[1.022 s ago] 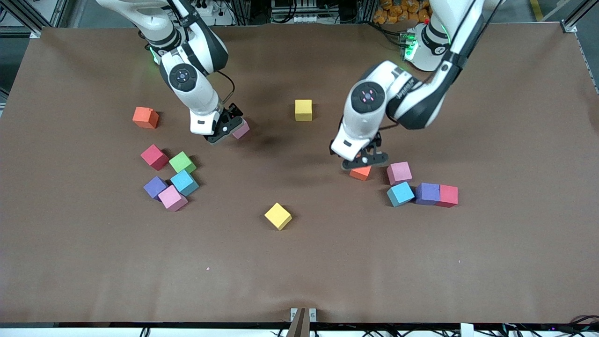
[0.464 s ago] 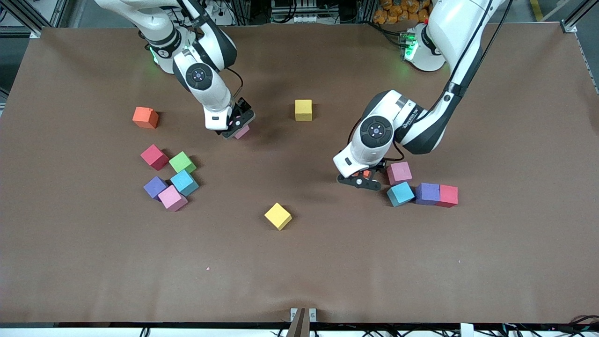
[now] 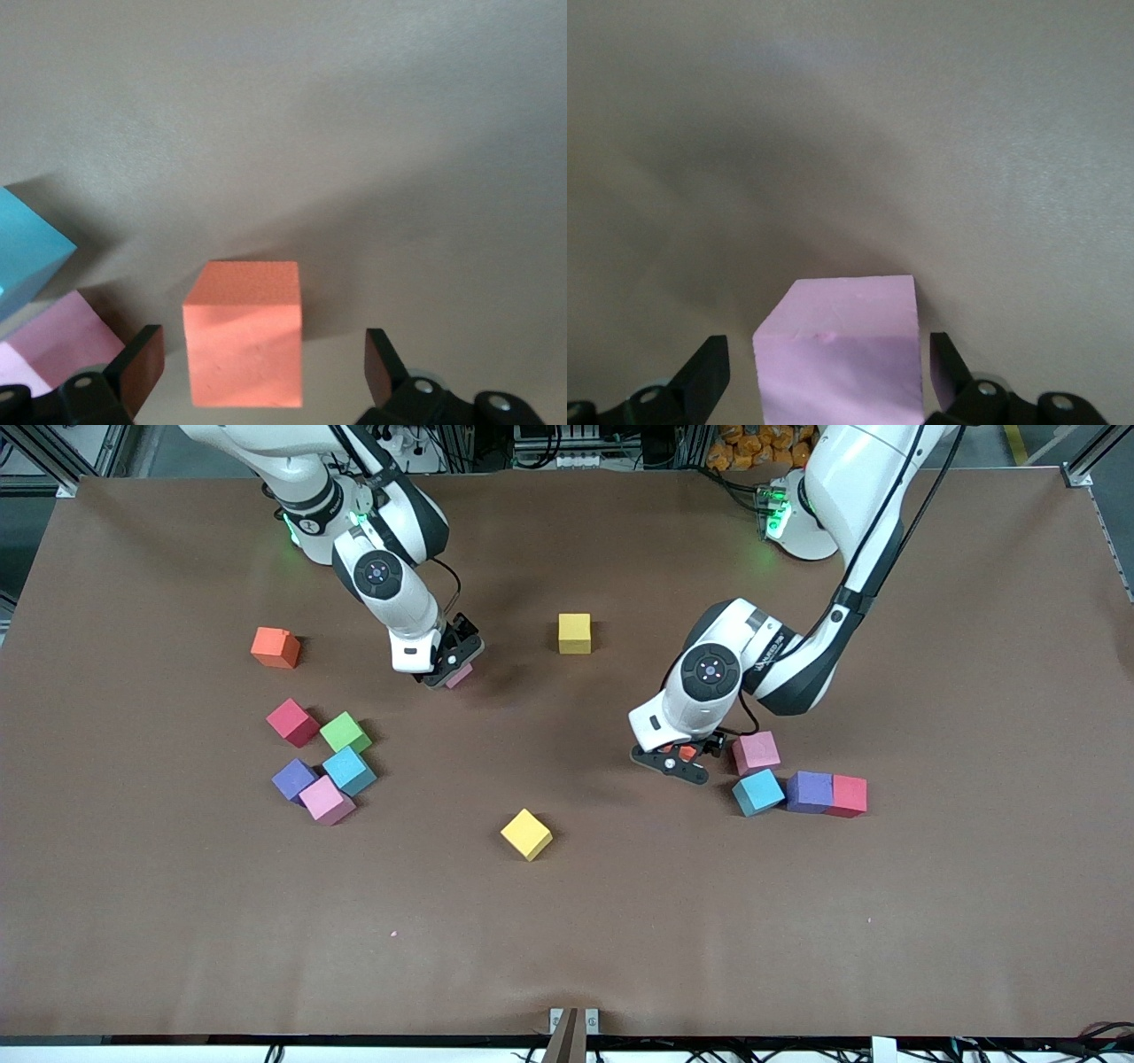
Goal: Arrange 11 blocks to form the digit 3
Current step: 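Grasp the orange block with the left gripper while the right gripper grasps pink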
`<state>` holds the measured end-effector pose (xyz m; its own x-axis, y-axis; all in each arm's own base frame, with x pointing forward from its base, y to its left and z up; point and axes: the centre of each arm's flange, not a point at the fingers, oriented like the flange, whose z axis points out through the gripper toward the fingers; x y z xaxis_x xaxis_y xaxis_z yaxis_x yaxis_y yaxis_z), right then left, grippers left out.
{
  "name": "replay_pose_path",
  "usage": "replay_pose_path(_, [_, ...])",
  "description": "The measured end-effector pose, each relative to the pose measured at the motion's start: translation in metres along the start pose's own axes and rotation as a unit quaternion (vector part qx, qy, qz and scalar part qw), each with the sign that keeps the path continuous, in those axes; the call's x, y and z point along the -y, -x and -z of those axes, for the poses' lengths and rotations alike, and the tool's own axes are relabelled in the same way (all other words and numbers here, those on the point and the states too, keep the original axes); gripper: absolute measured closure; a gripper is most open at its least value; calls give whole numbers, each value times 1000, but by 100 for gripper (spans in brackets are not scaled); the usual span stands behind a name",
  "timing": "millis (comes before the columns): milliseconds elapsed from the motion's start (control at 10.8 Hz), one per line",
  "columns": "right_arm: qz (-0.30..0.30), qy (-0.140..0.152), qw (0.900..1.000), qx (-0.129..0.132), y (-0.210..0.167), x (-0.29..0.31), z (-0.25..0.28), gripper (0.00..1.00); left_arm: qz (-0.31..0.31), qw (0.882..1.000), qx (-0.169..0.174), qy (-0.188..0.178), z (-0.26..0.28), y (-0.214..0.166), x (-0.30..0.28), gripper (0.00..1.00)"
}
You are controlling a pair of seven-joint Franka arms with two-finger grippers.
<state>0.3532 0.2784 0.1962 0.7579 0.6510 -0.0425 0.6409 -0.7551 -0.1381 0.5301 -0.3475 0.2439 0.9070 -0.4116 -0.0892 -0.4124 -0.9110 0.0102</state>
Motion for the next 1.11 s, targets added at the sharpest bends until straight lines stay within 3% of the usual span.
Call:
replay_pose_path(371, [10, 4, 1000, 0, 11, 1, -11, 4, -17, 1000, -16, 3, -24, 10, 10, 0])
replay_pose_path(557, [18, 8, 1000, -8, 9, 1, -6, 36, -18, 1000, -9, 2, -32, 16, 9, 0])
replay_pose_path(650, [51, 23, 998, -14, 5, 3, 0, 37, -18, 1000, -6, 2, -35, 18, 9, 0])
replay_pose_path(836, [149, 73, 986, -24, -3, 11, 13, 37, -18, 1000, 3, 1, -42, 24, 10, 1])
replay_pose_path(1114, [245, 106, 963, -28, -8, 45, 16, 37, -15, 1000, 6, 0, -45, 26, 12, 39])
